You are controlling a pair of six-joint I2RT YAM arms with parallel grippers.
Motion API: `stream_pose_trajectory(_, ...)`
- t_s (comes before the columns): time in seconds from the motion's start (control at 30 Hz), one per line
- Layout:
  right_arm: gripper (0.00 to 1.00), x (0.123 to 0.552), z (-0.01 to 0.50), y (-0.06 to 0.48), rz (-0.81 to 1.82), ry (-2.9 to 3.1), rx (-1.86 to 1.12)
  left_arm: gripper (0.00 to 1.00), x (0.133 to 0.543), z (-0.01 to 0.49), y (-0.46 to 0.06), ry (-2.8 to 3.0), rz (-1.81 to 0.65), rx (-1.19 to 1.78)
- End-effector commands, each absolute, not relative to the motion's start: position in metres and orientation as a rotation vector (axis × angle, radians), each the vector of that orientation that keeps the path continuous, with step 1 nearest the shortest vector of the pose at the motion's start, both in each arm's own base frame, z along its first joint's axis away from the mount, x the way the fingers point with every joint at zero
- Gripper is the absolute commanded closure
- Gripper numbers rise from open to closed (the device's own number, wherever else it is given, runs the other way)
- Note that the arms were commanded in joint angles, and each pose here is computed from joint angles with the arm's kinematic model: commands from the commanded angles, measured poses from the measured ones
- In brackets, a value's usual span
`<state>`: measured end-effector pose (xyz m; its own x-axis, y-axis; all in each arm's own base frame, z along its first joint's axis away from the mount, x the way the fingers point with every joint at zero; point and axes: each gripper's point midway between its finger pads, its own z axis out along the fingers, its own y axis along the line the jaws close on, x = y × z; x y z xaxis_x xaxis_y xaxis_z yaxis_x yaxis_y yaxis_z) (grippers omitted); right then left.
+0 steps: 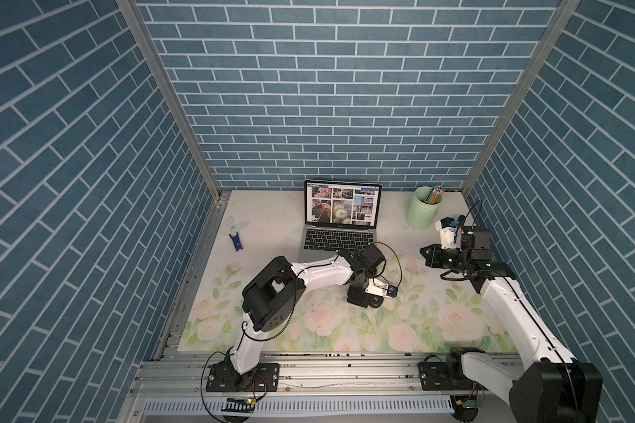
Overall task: Remove the wireless mouse receiver from the laptop
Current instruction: Insert the USB plug into the mouse.
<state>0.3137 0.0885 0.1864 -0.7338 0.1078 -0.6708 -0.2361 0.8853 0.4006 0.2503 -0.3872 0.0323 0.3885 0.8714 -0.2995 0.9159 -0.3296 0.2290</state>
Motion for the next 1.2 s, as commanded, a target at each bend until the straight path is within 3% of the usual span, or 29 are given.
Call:
stream_pose_trajectory(0.0,1.0,0.311,0.182,0.089,0.615,2.325,-0.12,0.1,0.244,0.03,-0.381,1.584,-0.203,2.317)
stream_pose_trajectory(0.77,1.0,0.266,0.123,0.109,0.867,2.432,-0.021,0.16,0.228,0.017,-0.355,1.713,-0.217,2.28)
stream_pose_trajectory(1.17,1.0,0.229,0.093,0.155,1.131,2.517,-0.169,0.33,0.236,0.015,-0.365,1.737,-0.224,2.227)
